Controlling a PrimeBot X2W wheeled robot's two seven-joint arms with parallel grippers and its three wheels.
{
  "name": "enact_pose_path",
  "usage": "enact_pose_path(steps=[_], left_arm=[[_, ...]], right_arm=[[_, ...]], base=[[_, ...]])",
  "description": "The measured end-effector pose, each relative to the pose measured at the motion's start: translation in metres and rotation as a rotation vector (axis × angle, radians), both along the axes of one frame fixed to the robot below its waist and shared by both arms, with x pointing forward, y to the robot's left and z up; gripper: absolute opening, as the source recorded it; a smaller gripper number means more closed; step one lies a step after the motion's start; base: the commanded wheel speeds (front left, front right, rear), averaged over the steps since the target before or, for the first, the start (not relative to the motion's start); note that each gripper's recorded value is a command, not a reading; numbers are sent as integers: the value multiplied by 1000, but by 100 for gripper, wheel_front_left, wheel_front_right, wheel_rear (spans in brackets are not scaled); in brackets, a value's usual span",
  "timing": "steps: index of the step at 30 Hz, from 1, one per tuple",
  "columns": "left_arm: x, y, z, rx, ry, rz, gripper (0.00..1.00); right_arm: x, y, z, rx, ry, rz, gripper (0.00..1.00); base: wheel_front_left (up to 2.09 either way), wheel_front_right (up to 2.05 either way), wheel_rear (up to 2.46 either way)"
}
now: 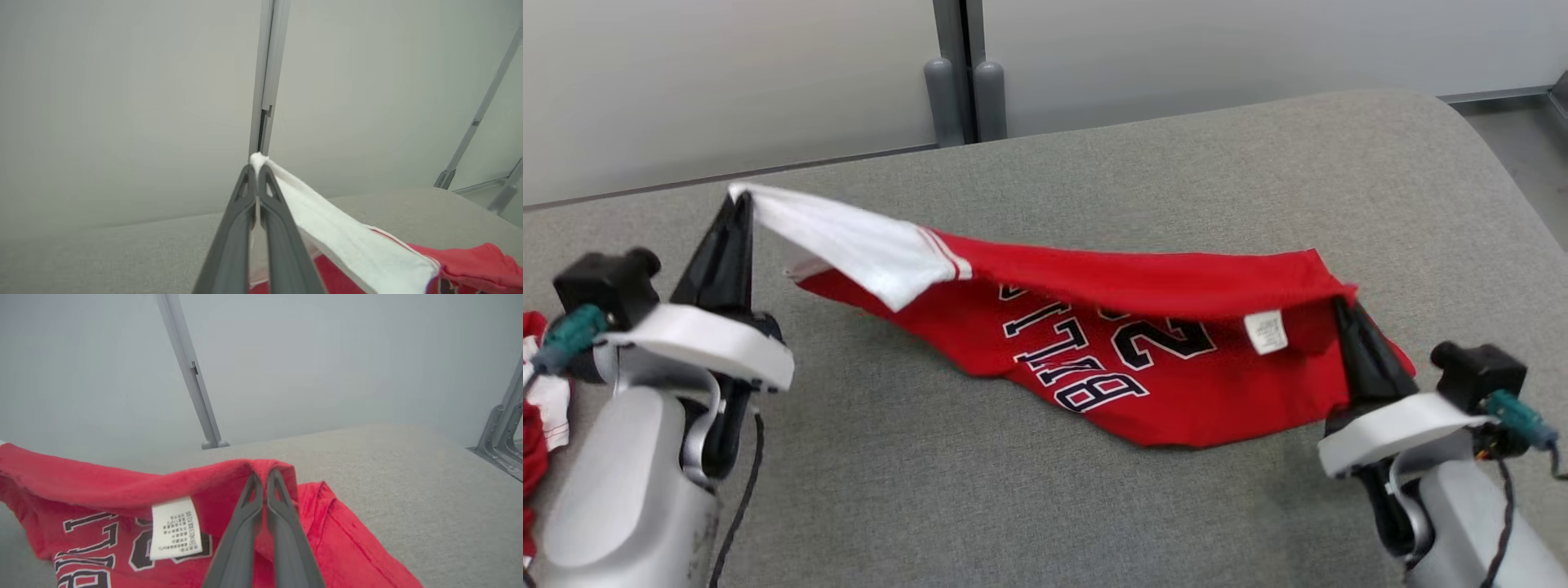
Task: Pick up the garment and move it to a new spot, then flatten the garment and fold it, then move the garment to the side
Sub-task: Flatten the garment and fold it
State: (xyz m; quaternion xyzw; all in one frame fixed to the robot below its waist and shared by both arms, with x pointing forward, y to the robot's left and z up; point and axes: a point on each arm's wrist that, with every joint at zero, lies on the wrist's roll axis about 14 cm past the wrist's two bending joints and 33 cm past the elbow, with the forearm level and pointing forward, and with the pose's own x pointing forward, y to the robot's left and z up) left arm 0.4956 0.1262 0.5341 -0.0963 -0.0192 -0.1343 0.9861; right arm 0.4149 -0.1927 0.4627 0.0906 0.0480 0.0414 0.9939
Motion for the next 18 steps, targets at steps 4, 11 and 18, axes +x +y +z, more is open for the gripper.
enact_pose_path(steps=[4,11,18], left_arm=[[20,-13,55,-56,-85,-44,0],[75,-26,145,-61,-214,-88,0],[137,-26,199,61,-312,-63,0]], right_arm=[[27,-12,60,24,-112,15,0],[100,-41,162,-24,-225,21,0],[172,-38,210,-97,-273,34,0]], base=[[0,0,0],[0,0,0],[0,0,0]])
